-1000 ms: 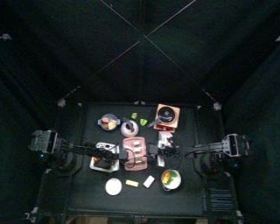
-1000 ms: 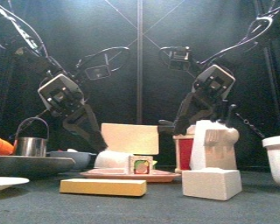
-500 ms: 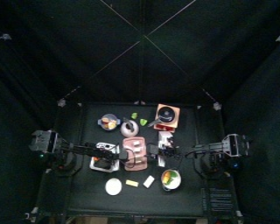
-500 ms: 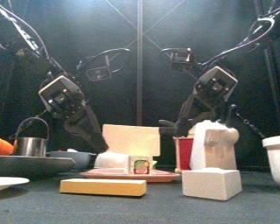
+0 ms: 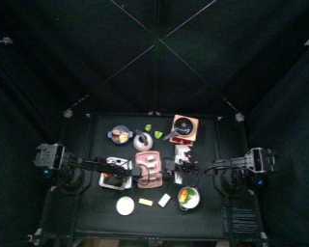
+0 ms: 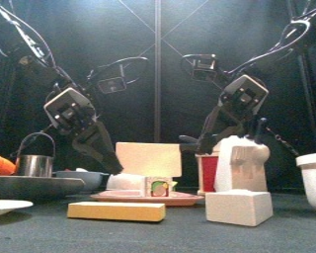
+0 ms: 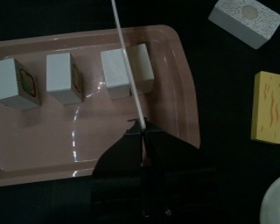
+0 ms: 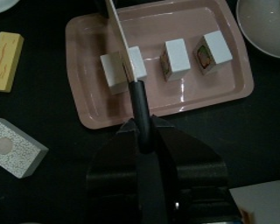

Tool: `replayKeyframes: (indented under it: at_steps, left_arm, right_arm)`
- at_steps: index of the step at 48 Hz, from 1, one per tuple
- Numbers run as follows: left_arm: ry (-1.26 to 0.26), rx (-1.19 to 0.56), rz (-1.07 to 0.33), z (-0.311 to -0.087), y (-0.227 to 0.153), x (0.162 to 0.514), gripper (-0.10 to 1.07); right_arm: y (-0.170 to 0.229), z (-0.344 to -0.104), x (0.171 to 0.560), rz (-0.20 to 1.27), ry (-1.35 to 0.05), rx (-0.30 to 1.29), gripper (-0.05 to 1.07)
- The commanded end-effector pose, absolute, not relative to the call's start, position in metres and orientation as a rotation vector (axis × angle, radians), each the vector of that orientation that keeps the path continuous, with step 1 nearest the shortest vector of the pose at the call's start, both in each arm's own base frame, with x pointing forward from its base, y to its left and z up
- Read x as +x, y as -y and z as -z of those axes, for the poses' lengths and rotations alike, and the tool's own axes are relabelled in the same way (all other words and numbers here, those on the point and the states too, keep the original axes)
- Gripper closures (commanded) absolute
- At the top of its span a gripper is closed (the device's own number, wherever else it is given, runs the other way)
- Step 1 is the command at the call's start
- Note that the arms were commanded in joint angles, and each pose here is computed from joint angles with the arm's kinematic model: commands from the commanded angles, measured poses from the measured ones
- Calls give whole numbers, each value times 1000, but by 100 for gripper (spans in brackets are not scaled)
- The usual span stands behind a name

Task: Cut sushi roll

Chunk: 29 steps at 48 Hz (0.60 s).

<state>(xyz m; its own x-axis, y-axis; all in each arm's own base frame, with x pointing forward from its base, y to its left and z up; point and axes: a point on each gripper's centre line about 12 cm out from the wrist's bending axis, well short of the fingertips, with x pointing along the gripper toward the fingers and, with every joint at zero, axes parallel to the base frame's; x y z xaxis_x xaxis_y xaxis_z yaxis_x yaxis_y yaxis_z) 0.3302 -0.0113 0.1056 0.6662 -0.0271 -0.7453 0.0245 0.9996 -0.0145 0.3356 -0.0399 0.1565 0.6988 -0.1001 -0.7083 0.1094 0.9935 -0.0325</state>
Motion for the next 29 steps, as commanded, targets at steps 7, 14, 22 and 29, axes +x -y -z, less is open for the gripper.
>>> replayKeyframes:
  at_steps: [7, 14, 22, 29]
  left_arm:
    - [-821, 6, 45, -114, 16, 328, 59]
    - [-818, 9, 53, -115, 19, 328, 59]
    - [-832, 12, 57, -110, 20, 327, 59]
    - [-841, 13, 57, -107, 20, 327, 59]
  right_arm:
    - [47, -171, 334, 143, -753, 26, 73]
    - [45, -172, 333, 136, -747, 22, 73]
    - [45, -170, 334, 132, -752, 15, 73]
    - [45, -168, 334, 132, -758, 14, 73]
